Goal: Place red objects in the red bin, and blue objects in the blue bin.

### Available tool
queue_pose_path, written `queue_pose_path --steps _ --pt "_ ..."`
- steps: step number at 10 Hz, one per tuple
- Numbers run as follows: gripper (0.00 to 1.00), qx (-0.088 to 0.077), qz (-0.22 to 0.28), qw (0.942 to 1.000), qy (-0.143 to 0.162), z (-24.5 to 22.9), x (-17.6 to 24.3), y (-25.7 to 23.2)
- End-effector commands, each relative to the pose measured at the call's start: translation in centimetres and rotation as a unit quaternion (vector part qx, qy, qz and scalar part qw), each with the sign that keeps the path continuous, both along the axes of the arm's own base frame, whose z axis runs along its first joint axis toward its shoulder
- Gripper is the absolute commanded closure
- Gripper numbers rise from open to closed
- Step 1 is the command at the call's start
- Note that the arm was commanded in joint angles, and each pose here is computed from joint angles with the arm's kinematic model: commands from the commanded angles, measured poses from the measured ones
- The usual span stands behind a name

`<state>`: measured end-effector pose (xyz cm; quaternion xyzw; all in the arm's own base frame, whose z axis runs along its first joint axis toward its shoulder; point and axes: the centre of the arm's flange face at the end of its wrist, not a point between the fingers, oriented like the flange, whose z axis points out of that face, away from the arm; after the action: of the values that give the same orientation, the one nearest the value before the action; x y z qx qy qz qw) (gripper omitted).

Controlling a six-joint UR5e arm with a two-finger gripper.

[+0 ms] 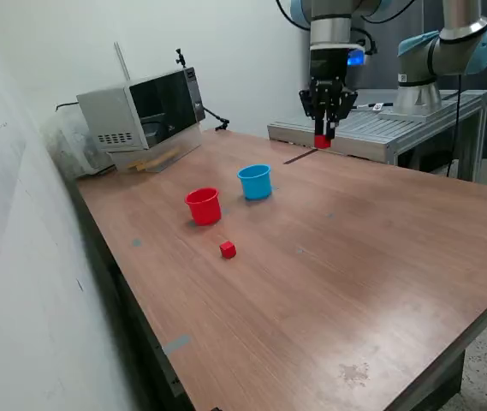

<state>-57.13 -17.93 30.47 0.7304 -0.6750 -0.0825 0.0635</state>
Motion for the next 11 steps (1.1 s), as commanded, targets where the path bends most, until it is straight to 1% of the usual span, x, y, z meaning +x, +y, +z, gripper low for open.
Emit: queue_pose_path --steps 1,2,4,5,8,9,10,11 --pt "1.00 -0.002 0.000 0.9996 0.029 4.8 1.7 0.1" --pt "1.00 -0.002 -0.004 0.9995 0.031 4.8 1.2 0.5" --pt "1.00 -0.004 -0.011 0.9987 0.050 5.8 -2.9 1.1" --pt "1.00 -0.003 -0.036 0.9979 0.053 5.4 -6.0 4.1" --pt "1.00 -0.001 -0.079 0.9947 0.066 3.3 -14.5 10.2" --pt "1.00 0.000 -0.096 0.9933 0.065 2.0 -16.5 12.8" --pt "1.00 0.002 -0.119 0.9914 0.055 -0.7 -18.4 16.3" --pt "1.00 0.002 -0.134 0.9897 0.050 -2.9 -19.2 18.8"
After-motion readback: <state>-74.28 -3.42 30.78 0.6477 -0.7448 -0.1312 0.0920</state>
